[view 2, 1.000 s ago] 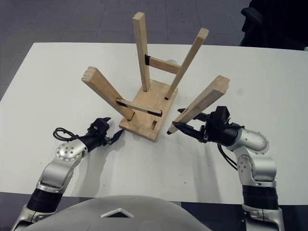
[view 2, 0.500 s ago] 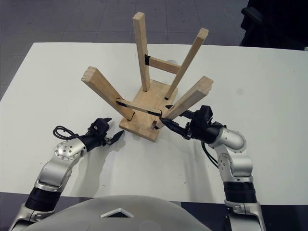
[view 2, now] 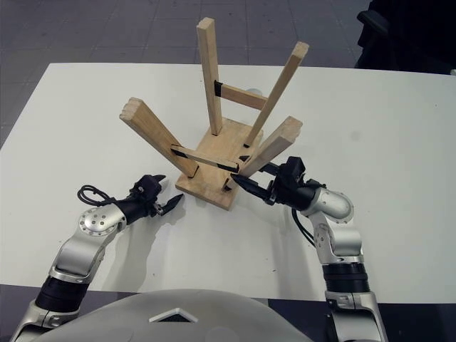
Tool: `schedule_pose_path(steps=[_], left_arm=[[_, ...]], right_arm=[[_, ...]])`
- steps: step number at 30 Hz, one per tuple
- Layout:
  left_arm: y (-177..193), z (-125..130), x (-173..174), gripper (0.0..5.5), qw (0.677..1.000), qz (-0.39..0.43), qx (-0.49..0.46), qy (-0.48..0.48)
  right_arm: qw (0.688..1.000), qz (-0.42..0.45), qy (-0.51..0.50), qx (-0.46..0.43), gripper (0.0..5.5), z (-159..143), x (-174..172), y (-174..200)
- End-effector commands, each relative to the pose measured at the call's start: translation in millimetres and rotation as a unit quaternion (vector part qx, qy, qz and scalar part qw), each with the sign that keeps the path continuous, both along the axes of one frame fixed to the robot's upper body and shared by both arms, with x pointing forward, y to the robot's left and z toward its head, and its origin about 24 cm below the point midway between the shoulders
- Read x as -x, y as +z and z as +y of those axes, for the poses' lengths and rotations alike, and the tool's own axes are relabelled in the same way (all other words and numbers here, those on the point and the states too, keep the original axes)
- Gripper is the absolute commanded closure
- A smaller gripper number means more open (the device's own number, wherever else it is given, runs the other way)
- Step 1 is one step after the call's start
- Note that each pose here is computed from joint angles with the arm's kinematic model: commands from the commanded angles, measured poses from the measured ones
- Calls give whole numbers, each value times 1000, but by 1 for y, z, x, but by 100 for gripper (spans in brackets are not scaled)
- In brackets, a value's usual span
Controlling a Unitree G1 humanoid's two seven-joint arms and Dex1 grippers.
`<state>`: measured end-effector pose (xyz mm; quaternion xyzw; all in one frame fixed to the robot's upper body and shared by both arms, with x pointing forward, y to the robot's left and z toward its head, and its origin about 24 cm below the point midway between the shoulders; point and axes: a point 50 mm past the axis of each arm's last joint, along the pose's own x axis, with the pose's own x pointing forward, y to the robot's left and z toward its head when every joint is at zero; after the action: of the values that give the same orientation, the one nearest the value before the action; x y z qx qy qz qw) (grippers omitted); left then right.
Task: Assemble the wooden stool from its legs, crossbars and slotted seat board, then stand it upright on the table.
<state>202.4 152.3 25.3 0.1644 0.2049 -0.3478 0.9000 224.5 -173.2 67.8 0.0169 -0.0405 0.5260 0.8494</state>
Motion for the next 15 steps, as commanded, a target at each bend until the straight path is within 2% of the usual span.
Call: schedule_pose_path(steps=[1, 7, 15], left_arm=[[2, -1, -1, 180, 1000, -2, -2, -5], [1, 0, 1, 180, 1000, 1, -2, -7], [2, -2, 2, 180, 1000, 2, 1, -8]], right_arm=[[1000, -3, 13, 5, 345, 4, 0, -2], [999, 3, 36, 13, 345, 7, 9, -10], [998, 0, 29, 49, 346, 0, -3, -21]])
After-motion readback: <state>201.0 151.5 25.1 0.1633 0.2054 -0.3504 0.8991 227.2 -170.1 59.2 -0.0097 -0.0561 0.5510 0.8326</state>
